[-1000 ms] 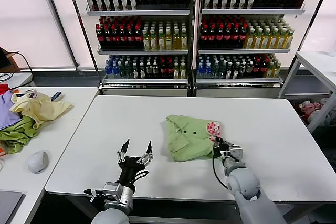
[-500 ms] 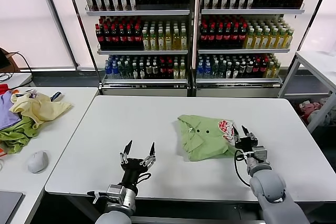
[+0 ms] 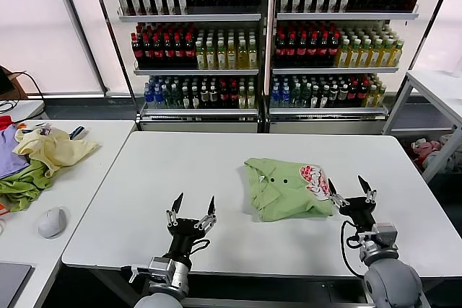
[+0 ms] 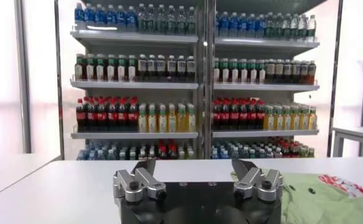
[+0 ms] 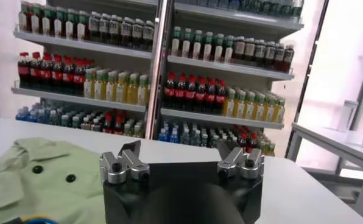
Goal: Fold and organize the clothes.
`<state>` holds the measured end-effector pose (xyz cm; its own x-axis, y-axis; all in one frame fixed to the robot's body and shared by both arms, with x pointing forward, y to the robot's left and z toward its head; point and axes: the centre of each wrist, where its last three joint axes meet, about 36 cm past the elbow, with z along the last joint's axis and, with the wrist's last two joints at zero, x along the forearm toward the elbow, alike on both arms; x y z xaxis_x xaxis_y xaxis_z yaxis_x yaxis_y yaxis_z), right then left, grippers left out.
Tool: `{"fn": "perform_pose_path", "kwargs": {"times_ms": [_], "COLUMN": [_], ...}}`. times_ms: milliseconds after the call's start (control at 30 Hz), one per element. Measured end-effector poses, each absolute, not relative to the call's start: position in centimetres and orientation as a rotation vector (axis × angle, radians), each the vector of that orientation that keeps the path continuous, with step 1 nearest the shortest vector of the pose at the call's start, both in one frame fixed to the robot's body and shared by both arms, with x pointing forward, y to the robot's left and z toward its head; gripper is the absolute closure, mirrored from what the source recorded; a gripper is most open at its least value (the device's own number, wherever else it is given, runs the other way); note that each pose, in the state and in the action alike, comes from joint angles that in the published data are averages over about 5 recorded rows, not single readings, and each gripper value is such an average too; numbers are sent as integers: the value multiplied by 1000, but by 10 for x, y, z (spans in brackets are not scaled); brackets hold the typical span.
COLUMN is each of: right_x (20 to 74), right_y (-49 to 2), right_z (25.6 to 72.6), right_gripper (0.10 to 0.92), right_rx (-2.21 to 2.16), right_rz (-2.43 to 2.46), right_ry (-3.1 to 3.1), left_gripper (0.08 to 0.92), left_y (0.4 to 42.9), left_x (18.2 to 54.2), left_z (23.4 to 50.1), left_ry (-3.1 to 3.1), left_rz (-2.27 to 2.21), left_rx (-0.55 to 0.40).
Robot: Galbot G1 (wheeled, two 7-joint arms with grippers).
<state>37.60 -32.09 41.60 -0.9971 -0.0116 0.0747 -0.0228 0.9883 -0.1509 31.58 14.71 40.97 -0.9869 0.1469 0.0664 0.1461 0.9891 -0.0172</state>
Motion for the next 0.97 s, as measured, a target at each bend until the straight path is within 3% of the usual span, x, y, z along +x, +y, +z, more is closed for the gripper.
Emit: {"fn": "perform_pose_path", "kwargs": {"times_ms": [433,967], "right_x": [331,316], "right_y": [-308,-301], "right_z": [420,420], "right_gripper": [199,199], "right_rx": [48,10], "right_rz": [221,229], "right_ry": [-3131,-3178], "left_gripper": [177,177], "left_y": [149,150], "left_x": [309,302], "left_z": [417,433], "left_ry": [-3072,-3044], "left_rz": [-10,9], "left_rx": [-231,-253]}}
